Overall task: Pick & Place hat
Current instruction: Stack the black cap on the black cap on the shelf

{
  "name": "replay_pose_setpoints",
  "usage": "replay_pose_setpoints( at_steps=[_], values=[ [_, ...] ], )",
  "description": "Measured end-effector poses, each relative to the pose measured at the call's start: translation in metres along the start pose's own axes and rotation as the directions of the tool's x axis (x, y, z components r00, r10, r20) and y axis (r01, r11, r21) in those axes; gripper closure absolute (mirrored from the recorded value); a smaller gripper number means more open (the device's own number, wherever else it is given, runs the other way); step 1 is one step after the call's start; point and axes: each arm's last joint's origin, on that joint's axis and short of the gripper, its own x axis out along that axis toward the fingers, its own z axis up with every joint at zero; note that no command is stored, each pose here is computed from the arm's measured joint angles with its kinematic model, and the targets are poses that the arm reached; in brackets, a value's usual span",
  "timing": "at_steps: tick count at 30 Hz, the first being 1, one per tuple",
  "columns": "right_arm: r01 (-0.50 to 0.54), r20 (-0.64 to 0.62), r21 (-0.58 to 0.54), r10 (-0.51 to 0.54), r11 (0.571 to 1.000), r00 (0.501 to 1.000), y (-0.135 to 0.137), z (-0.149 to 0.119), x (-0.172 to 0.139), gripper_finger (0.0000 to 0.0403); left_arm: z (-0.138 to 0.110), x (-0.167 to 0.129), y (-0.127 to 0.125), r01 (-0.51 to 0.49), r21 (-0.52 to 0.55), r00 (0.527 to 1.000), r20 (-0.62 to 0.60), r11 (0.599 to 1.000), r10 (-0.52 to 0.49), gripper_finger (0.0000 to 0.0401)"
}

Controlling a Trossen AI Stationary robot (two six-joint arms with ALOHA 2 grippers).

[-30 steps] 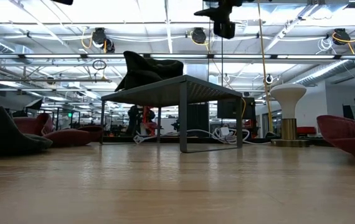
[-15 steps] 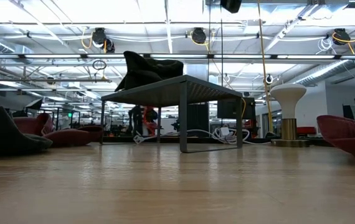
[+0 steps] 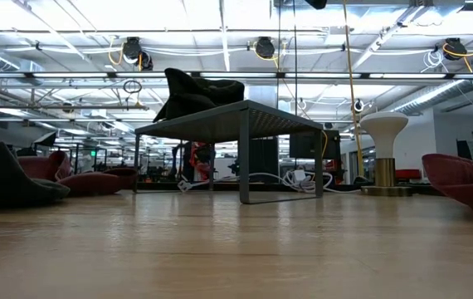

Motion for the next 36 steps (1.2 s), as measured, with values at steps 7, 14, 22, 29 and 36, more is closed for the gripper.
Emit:
replay_pose_setpoints(
  at_steps=[7, 14, 22, 29, 36],
  values=[
    [0.001, 0.000, -0.002, -0.001, 1.000, 1.000, 0.000, 0.000, 0.000, 0.0232, -0.033, 0.003, -0.004, -0.012, -0.117, 1.000, 0.011, 0.993, 0.013, 0.0277],
    [0.000, 0.000, -0.001, 0.000, 1.000, 1.000, 0.000, 0.000, 0.000, 0.0232, -0.046, 0.036, -0.014, -0.145, -0.095, 0.989, -0.017, 0.985, 0.144, 0.0277],
    [0.000, 0.000, -0.011, 0.000, 1.000, 1.000, 0.000, 0.000, 0.000, 0.0232, -0.046, 0.095, -0.031, -0.364, -0.086, 0.931, -0.057, 0.927, 0.360, 0.0277],
    [0.001, 0.000, -0.008, -0.001, 1.000, 1.000, 0.000, 0.000, 0.000, 0.0232, -0.045, 0.137, -0.050, -0.438, -0.062, 0.899, -0.042, 0.897, 0.436, 0.0277],
    [0.003, 0.001, -0.007, -0.003, 1.000, 1.000, 0.000, 0.000, 0.000, 0.0232, -0.045, 0.176, -0.064, -0.484, -0.016, 0.875, -0.037, 0.875, 0.483, 0.0277]
  ],
)
